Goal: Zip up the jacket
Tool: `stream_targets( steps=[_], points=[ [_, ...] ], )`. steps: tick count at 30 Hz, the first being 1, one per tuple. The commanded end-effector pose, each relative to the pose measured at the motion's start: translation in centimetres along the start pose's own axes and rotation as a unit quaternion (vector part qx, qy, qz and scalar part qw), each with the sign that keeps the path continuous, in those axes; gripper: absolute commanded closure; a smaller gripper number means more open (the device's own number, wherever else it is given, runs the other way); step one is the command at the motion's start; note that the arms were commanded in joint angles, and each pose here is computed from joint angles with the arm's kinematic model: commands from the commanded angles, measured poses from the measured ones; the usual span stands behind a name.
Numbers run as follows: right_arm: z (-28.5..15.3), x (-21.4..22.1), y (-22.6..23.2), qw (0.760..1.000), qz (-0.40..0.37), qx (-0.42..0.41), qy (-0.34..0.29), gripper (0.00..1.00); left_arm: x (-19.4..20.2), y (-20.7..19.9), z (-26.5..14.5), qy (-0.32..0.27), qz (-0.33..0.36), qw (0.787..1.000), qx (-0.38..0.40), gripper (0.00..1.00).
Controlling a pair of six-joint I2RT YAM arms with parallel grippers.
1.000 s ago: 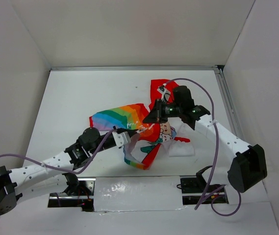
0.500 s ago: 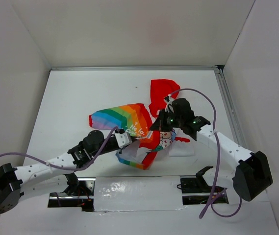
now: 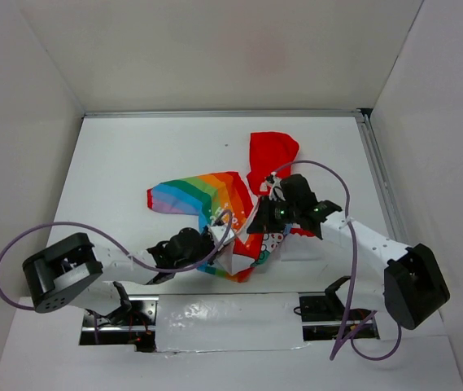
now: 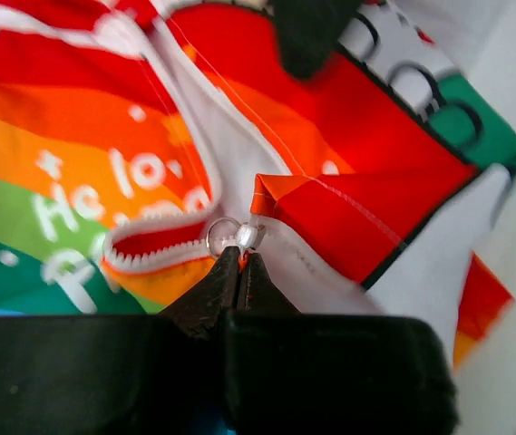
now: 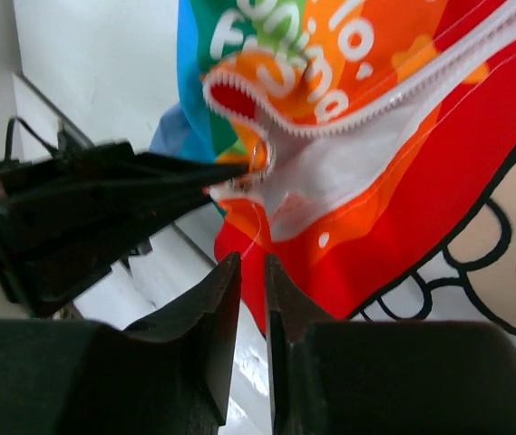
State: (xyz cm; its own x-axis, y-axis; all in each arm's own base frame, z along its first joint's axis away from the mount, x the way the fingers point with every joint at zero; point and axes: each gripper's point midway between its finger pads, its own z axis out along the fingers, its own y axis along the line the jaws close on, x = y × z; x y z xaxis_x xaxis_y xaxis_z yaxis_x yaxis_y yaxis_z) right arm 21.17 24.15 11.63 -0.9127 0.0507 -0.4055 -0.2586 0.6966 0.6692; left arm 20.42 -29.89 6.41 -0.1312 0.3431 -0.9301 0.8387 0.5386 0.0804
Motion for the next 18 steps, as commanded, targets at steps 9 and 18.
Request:
stream_targets(
  steps=[9, 18],
  points=[
    [-2.1, -4.3, 2.1, 0.998, -0.046, -0.02, -0.038, 0.66, -16.6, 3.9, 1.2, -0.197, 0.149, 0.965, -0.085, 1.0],
    [-4.4, -7.4, 6.6, 0.985, -0.113, -0.119, -0.061, 0.65, -25.4, 6.0, -1.6, -0.321, 0.226, 0.916, -0.084, 1.0]
  ],
)
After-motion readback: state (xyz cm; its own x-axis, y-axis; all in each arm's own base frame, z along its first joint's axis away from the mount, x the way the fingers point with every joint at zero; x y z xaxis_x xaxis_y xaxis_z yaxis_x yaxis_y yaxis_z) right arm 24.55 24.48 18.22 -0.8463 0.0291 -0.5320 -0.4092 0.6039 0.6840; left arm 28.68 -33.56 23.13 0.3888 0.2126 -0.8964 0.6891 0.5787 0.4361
